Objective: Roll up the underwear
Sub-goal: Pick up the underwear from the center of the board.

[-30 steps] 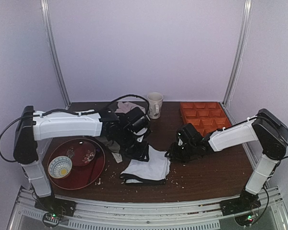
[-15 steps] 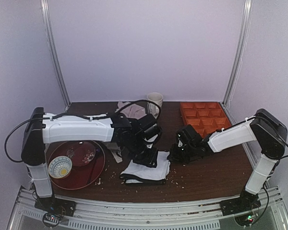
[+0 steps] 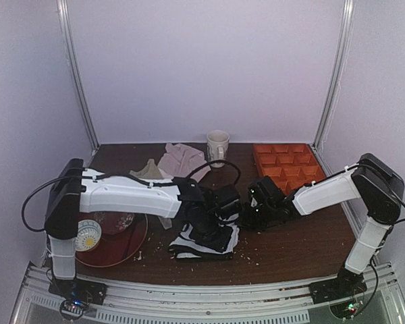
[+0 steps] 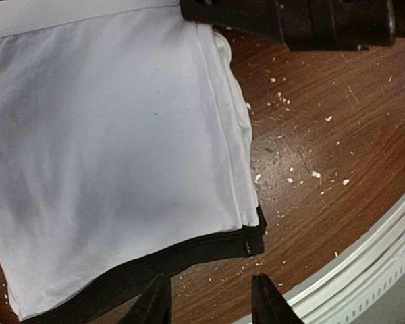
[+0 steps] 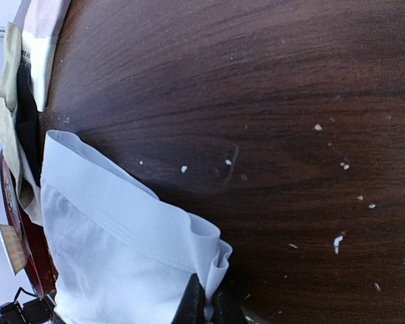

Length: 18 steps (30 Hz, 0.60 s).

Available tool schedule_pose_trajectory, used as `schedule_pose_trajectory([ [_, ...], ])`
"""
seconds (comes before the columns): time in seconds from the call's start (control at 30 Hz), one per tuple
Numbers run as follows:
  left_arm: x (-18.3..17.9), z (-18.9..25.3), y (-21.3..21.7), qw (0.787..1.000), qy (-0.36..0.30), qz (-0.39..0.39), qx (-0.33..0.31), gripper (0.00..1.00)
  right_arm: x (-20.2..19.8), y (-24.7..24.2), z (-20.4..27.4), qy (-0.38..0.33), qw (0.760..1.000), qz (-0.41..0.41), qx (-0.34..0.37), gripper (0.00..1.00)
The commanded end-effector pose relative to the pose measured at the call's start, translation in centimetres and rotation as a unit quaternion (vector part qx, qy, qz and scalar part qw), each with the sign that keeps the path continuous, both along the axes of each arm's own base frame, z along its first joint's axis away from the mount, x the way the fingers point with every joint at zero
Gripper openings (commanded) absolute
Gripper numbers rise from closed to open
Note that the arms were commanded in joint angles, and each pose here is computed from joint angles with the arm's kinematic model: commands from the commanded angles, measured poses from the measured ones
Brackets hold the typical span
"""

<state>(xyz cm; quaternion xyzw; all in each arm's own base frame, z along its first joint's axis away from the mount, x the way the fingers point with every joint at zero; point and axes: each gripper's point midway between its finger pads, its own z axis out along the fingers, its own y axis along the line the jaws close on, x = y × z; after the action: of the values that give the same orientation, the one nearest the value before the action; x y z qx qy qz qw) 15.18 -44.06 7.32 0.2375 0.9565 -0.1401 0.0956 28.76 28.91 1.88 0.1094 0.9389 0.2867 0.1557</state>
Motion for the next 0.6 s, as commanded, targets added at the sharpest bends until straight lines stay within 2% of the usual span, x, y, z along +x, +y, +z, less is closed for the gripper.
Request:
schedule_pose_trajectory([
  [0.0, 0.4, 0.2, -2.1, 0.999, -0.035, 0.016, -0.014, 0.53, -0.9, -1.0, -2.1, 0.035, 0.999, -0.008, -0.022, 0.0],
  [0.57, 0.9, -2.1, -4.1, 0.998, -0.051, 0.031, -0.004, 0.53, -1.3, -1.3, -2.6, 0.039, 0.999, -0.003, -0.029, 0.0],
])
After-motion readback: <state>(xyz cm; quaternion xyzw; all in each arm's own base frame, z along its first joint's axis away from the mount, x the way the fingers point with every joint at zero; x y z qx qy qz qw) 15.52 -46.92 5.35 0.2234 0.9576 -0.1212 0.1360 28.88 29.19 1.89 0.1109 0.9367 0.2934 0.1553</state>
